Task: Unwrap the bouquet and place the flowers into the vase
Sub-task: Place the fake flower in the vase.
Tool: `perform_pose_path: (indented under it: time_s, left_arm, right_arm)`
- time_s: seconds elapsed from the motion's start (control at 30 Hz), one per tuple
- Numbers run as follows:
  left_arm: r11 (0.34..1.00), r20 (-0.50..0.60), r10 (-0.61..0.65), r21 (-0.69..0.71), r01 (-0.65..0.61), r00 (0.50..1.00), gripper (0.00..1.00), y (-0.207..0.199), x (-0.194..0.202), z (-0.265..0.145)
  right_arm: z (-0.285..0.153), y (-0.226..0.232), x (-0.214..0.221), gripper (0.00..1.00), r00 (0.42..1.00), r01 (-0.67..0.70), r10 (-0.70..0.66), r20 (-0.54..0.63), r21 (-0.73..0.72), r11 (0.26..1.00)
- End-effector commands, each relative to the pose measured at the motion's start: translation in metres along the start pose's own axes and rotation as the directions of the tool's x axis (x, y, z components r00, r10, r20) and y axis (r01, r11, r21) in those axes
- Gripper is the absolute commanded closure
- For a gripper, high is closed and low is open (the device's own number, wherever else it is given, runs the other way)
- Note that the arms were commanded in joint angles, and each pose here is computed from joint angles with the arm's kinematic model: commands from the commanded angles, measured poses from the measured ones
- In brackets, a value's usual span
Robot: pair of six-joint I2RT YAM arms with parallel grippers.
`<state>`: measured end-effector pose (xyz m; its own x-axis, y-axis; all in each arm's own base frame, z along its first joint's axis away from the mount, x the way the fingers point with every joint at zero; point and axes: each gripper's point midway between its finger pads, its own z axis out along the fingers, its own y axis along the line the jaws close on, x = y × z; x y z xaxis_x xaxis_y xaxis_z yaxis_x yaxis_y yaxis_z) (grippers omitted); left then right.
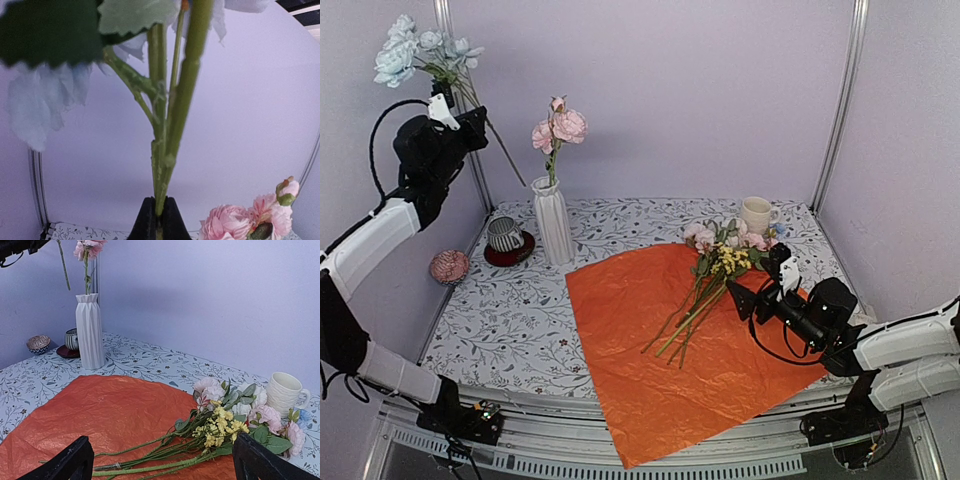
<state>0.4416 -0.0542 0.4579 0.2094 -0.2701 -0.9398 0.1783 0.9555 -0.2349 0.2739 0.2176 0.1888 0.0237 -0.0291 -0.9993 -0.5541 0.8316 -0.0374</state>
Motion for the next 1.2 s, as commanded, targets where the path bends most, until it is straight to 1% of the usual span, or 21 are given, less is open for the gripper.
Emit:
perform_pose_path:
  time_s: [0.0,0.17,0.33,0.63,0.87,1.17]
  left_arm:
    - [0.999,0.093,0.01,0.042,-0.014,0.996,1.0,-0.007,-0.03,0.011]
    - [0.995,0.092,-0.01,0.101,0.001,0.996,1.0,-0.014,-0.024,0.024]
    - [0.991,0.045,-0.012,0.137,0.005,0.999,1.0,-0.017,-0.002,0.038]
    - [0.989,-0.097,-0.012,0.145,0.026,0.995,1.0,-0.01,0.069,0.046]
    - [0.988,-0.205,0.05,0.152,-0.019,0.978,1.0,-0.017,0.125,0.038]
    - [0.988,-0.307,0.05,0.153,-0.003,0.95,1.0,-0.016,0.162,0.038]
  right_arm:
    - [0.004,0.004,-0.01,0.01,1.0,0.01,-0.01,0.03,-0.023,1.0]
    - [0.005,0.005,-0.009,0.01,1.0,0.015,-0.014,0.025,-0.032,0.999]
    - [0.006,0.007,-0.009,0.01,1.0,0.018,-0.017,0.022,-0.039,0.999]
    - [0.01,0.011,-0.007,0.01,1.0,0.014,-0.013,0.01,-0.056,0.998]
    - [0.012,0.011,-0.006,0.01,1.0,0.013,-0.013,0.003,-0.058,0.998]
    - [0.014,0.012,-0.004,0.01,1.0,0.017,-0.017,-0.006,-0.061,0.998]
